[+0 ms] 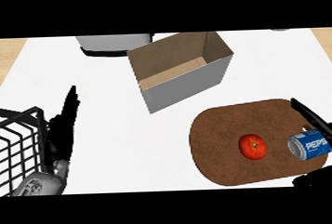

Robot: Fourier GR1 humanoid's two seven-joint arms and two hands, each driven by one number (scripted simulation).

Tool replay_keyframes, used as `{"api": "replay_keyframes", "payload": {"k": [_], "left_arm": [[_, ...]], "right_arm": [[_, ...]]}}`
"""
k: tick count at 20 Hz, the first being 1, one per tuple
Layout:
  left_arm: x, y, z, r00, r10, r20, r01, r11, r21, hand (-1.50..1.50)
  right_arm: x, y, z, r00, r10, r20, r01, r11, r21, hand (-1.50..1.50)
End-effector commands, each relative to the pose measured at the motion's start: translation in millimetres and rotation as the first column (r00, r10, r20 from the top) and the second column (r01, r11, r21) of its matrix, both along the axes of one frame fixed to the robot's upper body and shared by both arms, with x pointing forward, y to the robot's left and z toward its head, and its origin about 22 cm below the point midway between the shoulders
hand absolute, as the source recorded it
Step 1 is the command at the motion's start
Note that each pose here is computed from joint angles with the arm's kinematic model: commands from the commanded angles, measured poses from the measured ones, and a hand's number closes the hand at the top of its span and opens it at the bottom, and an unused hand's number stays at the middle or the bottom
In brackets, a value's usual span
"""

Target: Pick the tomato from the cutting board and place it in the cardboard box

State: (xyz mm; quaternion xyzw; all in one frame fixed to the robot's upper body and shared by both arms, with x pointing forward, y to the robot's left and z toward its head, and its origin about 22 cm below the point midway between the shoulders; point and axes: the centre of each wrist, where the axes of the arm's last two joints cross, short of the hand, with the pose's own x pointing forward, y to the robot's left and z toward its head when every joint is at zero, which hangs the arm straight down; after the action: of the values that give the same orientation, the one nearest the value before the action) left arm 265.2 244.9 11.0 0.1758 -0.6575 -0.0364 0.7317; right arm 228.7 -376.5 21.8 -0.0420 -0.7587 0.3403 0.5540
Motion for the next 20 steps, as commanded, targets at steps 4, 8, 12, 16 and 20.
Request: {"api": "replay_keyframes", "payload": {"k": [4, 8, 12, 16, 20], "left_arm": [[2.3, 74.9, 10.1, 0.997, 0.067, -0.032, -0.057, 0.969, 0.242, 0.0], [-1.4, 74.3, 8.5, 0.997, 0.06, -0.038, -0.049, 0.969, 0.243, 0.0], [11.4, 73.5, 13.5, 0.998, 0.06, -0.035, -0.05, 0.969, 0.243, 0.0], [5.7, 86.5, 11.7, 0.997, 0.07, -0.027, -0.061, 0.965, 0.256, 0.0], [-3.9, 87.3, 7.9, 0.996, 0.07, -0.058, -0.054, 0.969, 0.241, 0.0]], "right_arm": [[16.8, -22.0, 32.5, 0.993, 0.1, -0.065, -0.116, 0.93, -0.35, -1.5], [25.3, -11.4, 38.2, 0.984, 0.108, -0.143, -0.165, 0.858, -0.486, -1.5], [31.2, 3.5, 37.9, 0.961, 0.124, -0.249, -0.25, 0.777, -0.578, -1.5], [38.8, 25.1, 38.6, 0.941, 0.143, -0.306, -0.303, 0.76, -0.575, -1.5], [42.7, 35.1, 31.2, 0.945, 0.096, -0.314, -0.281, 0.73, -0.623, -1.5]]}}
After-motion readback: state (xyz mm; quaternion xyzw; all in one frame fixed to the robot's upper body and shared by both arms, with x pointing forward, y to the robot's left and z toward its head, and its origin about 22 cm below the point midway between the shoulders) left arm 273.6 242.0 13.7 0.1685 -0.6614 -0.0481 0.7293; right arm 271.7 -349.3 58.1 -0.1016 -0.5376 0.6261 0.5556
